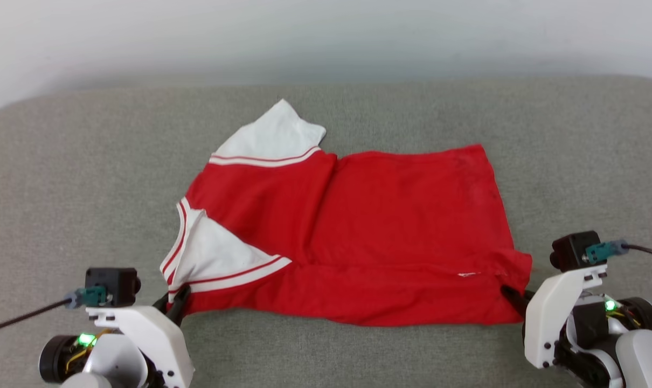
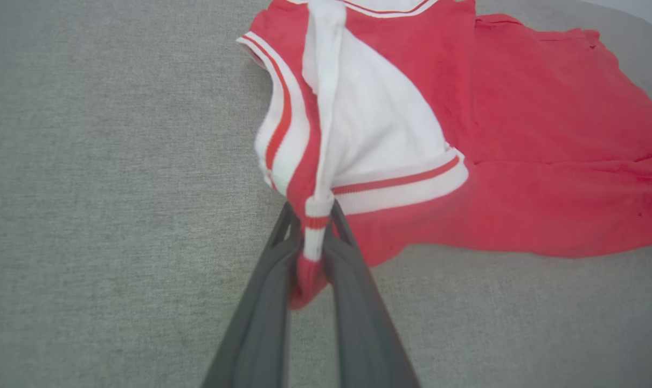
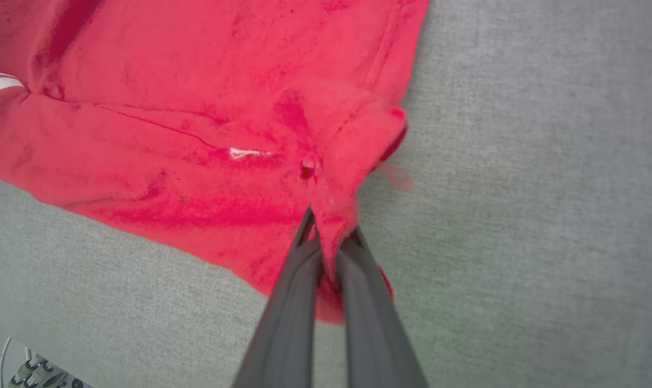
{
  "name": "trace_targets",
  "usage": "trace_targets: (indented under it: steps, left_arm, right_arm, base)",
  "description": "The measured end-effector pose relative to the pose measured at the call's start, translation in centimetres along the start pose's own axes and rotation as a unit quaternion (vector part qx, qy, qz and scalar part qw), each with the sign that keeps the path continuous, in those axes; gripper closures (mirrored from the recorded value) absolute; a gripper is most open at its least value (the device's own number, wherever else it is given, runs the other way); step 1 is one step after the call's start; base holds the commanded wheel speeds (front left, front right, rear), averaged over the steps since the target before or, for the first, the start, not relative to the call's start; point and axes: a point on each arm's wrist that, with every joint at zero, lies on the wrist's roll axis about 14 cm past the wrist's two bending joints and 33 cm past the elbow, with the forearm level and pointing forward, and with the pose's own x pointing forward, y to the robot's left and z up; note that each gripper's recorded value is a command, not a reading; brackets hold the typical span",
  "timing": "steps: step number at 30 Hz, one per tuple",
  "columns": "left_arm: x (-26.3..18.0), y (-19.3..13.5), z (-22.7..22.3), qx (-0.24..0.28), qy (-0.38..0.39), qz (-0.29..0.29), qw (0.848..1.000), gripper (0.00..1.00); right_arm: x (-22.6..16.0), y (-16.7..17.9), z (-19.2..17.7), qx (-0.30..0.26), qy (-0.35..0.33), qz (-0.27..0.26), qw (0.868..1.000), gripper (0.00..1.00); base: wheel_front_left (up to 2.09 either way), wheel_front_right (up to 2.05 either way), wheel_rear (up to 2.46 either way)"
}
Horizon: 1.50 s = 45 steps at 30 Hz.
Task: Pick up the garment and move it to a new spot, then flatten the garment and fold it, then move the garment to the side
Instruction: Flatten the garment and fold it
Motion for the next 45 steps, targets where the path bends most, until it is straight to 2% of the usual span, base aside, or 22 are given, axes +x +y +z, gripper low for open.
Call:
trace_targets:
  steps: [8, 16, 17, 18, 19, 22, 26, 30, 33, 42, 45]
  left_arm:
    - [-3.4, 0.2, -0.9, -0.001, -0.013, 0.021, 1.000, 1.00]
    - [-5.4, 0.4, -6.0, -0.044, 0.052, 0.033, 0.997, 1.00]
    - [-5.4, 0.4, -6.4, -0.055, 0.055, 0.033, 0.996, 0.82]
    - [-5.3, 0.3, -6.8, -0.063, 0.061, 0.032, 0.996, 0.50]
    - [-5.2, 0.3, -7.5, -0.065, 0.069, 0.033, 0.995, 0.00]
    - [-4.7, 0.7, -7.4, -0.066, 0.059, 0.040, 0.995, 0.00]
    - [-3.9, 0.7, -4.8, -0.045, 0.008, 0.039, 0.998, 0.00]
    - [-3.1, 0.5, -0.6, -0.012, -0.062, 0.035, 0.997, 0.00]
    - [-2.5, -0.3, 2.3, 0.006, -0.106, 0.026, 0.994, 0.00]
    - [1.7, -1.9, 11.1, 0.045, -0.199, -0.004, 0.979, 0.00]
    - [4.4, -2.6, 13.1, 0.054, -0.198, -0.023, 0.978, 0.00]
  right_arm:
    - [-3.3, 1.1, 0.3, -0.016, -0.035, 0.006, 0.999, 1.00]
    - [-4.8, 0.8, -4.2, 0.020, -0.001, 0.004, 1.000, 1.00]
    - [-4.7, 0.8, -5.1, 0.023, 0.009, 0.003, 1.000, 0.87]
    - [-4.6, 0.7, -5.9, 0.031, 0.017, 0.002, 0.999, 0.51]
    - [-4.6, 0.9, -6.5, 0.039, 0.017, 0.004, 0.999, 0.00]
    - [-4.6, 1.0, -5.8, 0.035, -0.021, 0.001, 0.999, 0.00]
    - [-5.8, 1.0, -2.1, 0.028, -0.135, -0.003, 0.990, 0.00]
    - [-8.3, -1.1, 1.6, 0.006, -0.243, -0.050, 0.969, 0.00]
    - [-9.7, -1.6, 3.1, -0.002, -0.291, -0.070, 0.954, 0.00]
    - [-12.0, -1.7, 9.2, -0.031, -0.405, -0.102, 0.908, 0.00]
    - [-11.4, -1.9, 10.7, -0.034, -0.422, -0.107, 0.899, 0.00]
  base:
    - [0.00, 0.00, 0.00]
    - [0.00, 0.00, 0.00]
    - [0.00, 0.00, 0.00]
    - [0.00, 0.00, 0.00]
    - [0.00, 0.00, 0.00]
    - [0.00, 0.00, 0.00]
    - [0.00, 0.00, 0.00]
    - [0.00, 0.00, 0.00]
    - [0.00, 0.00, 0.00]
    - [0.00, 0.00, 0.00]
    - [0.00, 0.00, 0.00]
